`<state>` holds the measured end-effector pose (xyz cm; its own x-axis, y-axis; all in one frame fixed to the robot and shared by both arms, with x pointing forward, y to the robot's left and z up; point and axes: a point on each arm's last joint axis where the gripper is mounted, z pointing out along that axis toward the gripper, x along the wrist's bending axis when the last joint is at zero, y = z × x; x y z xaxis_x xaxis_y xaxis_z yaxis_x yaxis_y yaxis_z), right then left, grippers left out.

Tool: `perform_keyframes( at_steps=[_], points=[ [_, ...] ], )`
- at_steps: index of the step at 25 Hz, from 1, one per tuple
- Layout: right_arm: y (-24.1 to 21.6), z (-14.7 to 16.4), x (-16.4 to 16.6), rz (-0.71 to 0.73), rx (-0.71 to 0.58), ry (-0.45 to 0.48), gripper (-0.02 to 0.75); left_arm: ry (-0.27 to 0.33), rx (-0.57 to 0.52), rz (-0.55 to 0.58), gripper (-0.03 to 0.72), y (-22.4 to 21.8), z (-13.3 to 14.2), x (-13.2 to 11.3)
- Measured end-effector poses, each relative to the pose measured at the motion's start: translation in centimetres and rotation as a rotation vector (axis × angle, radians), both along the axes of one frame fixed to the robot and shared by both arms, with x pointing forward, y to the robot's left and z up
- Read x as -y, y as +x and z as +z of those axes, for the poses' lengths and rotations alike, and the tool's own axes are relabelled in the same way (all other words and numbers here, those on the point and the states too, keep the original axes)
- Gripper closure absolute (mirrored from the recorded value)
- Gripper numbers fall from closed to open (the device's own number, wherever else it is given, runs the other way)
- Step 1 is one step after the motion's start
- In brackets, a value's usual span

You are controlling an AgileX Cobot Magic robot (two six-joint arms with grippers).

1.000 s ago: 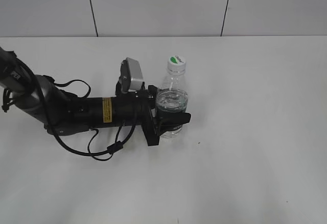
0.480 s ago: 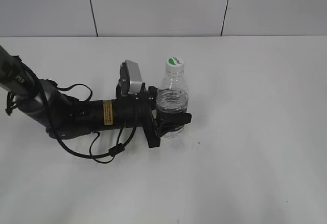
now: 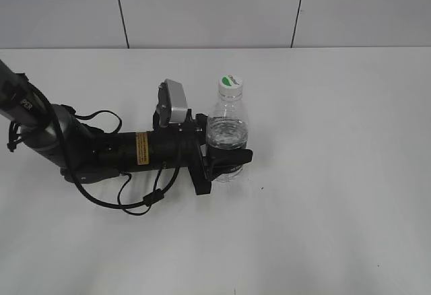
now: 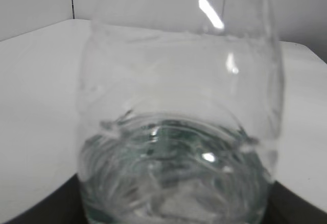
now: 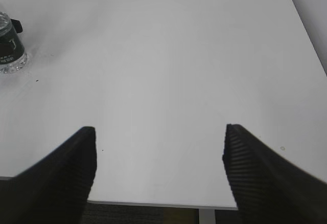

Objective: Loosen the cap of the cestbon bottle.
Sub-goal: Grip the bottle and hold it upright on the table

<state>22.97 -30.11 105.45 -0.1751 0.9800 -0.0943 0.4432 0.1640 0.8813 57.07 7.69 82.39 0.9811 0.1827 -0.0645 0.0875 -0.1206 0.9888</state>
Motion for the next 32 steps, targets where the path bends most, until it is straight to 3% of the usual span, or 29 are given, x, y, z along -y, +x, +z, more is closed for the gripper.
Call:
perform_keyframes(
  at_steps=[20, 26, 32],
  points=[
    [0.0, 0.2, 0.0, 0.012, 0.008, -0.021, 0.148, -0.008, -0.022, 0.013, 0.287, 0.1, 0.0, 0.0],
    [3.0, 2.8, -0.4, 0.042, -0.108, -0.084, 0.148, -0.017, -0.046, 0.029, 0.287, 0.2, 0.1, 0.0],
    [8.9, 7.0, -1.3, 0.056, -0.209, -0.101, 0.148, -0.018, -0.048, 0.031, 0.287, 0.2, 0.1, 0.0]
  ],
)
